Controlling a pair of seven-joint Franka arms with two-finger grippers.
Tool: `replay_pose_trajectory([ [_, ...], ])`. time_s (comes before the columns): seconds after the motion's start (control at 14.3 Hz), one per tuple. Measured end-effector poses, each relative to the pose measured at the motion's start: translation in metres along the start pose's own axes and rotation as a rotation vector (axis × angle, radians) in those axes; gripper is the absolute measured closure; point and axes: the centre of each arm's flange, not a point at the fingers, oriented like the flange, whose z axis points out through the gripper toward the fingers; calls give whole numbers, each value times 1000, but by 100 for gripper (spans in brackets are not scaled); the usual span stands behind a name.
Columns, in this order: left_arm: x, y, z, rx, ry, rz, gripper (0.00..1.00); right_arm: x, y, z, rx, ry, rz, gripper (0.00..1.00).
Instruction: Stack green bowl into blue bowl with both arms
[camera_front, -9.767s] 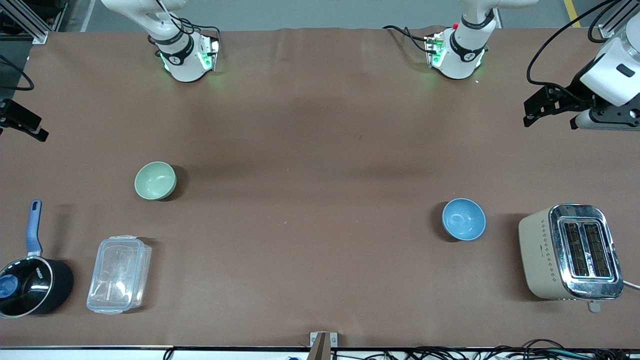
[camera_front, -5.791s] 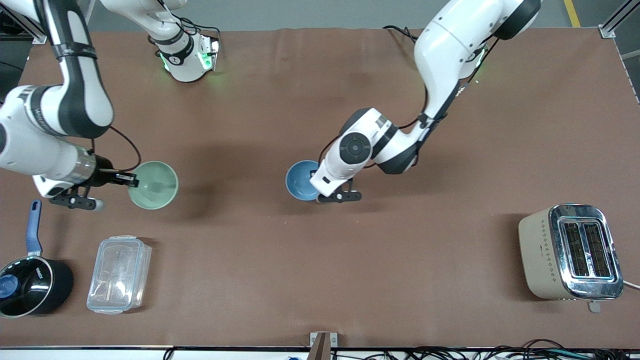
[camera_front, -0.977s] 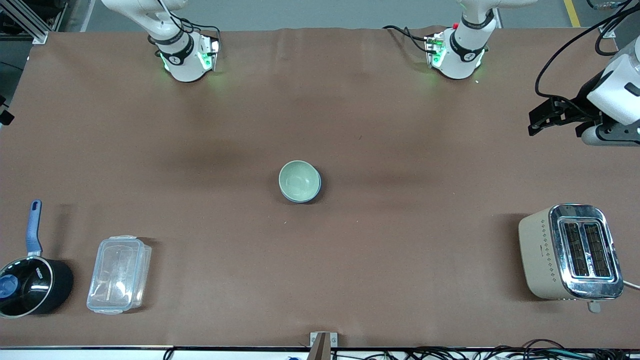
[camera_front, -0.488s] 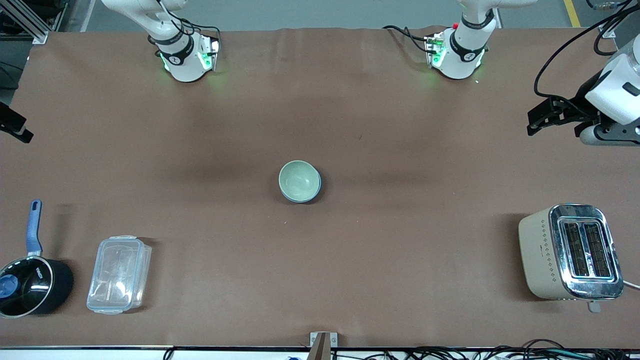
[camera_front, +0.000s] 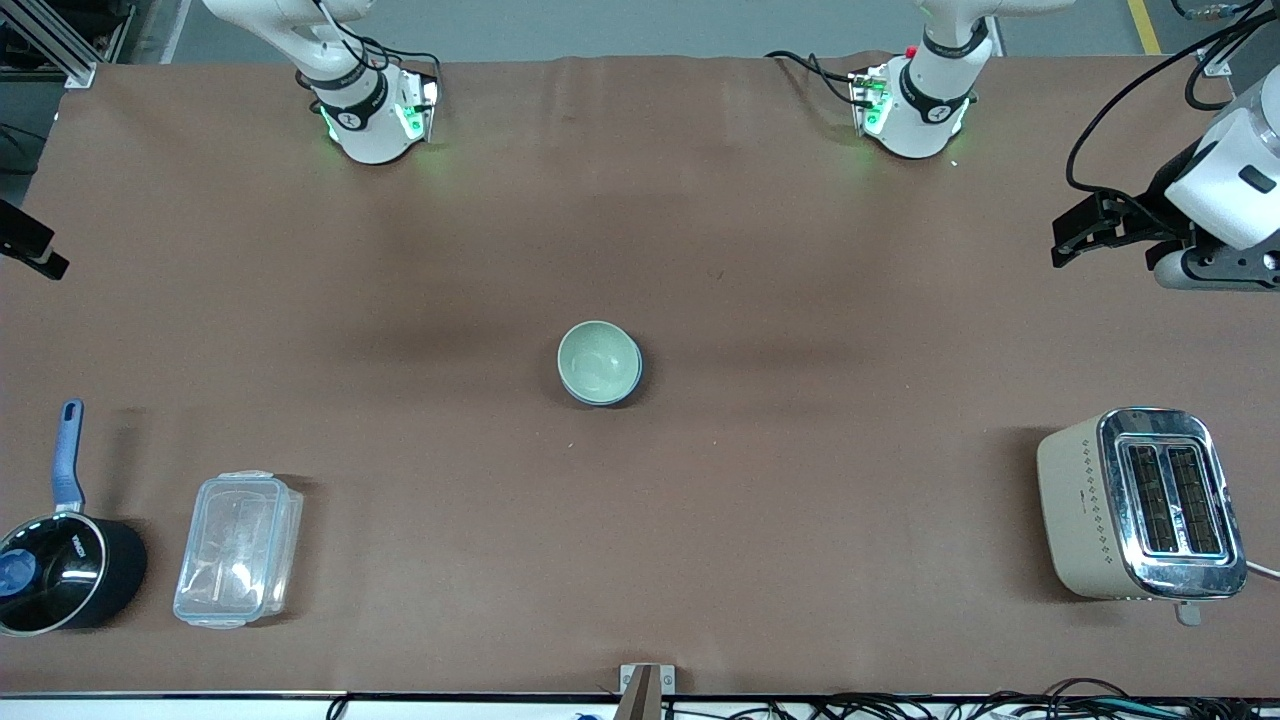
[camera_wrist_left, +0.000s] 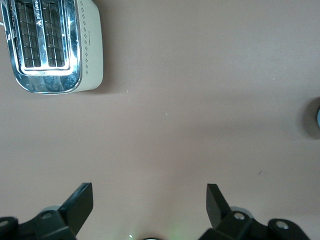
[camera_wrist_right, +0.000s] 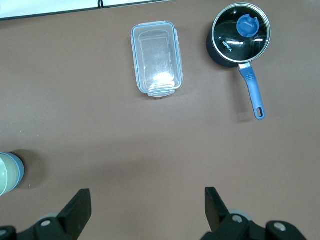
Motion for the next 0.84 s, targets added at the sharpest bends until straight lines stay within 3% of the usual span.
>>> replay_pose_trajectory([
  [0.35,-5,1,-3,0,13,-17,0,0,-2,0,0,-1,-3,0],
  [0.84,-49,3,-3,11,50,-22,0,-1,-2,0,0,-8,-3,0],
])
